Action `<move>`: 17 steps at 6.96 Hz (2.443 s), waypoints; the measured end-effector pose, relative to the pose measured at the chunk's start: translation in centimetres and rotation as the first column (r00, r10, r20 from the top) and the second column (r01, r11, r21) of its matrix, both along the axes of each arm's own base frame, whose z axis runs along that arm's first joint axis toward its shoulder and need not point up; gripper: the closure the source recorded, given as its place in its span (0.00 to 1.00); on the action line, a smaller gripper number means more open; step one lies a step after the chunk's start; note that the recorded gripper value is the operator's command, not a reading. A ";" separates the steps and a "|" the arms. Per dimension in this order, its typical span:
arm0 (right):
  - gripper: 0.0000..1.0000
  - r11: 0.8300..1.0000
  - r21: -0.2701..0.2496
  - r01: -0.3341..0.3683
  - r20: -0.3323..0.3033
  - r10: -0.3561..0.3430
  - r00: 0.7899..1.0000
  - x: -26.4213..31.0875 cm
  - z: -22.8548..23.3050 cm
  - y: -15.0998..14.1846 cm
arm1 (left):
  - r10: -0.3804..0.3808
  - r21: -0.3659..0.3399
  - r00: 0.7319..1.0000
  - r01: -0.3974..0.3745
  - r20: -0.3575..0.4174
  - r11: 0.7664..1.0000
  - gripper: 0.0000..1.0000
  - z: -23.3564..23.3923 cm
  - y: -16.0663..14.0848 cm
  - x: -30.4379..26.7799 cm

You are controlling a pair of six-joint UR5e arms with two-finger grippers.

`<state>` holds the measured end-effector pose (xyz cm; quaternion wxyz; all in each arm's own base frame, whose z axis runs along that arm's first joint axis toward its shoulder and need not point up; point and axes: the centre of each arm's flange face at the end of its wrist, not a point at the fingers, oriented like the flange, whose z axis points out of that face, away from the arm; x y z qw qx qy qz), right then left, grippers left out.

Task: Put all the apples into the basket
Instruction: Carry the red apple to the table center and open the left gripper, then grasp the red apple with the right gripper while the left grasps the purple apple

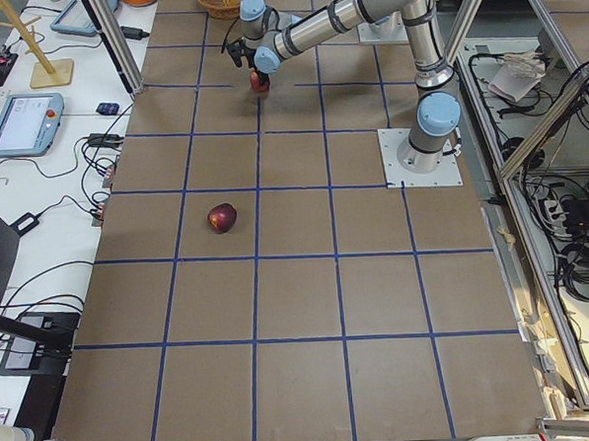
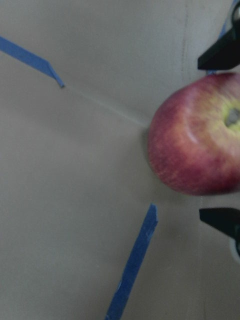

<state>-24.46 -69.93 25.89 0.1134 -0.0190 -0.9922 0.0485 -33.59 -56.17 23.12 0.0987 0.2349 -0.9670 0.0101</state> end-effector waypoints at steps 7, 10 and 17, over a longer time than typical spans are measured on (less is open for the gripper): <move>0.00 0.976 0.197 -0.092 0.372 0.012 0.928 43.3 9.9 5.1 | -0.496 0.076 0.860 0.490 0.120 0.869 0.00 11.2 -11.1 34.6; 0.00 0.953 0.303 -0.017 0.356 -0.096 0.930 55.1 2.8 11.1 | -0.588 0.106 0.797 0.578 0.140 0.809 0.00 7.2 -10.5 48.9; 1.00 0.947 0.322 0.022 0.380 -0.150 0.913 59.1 -6.4 11.9 | -0.385 0.153 0.909 0.363 0.159 0.919 0.00 -1.8 -11.5 56.3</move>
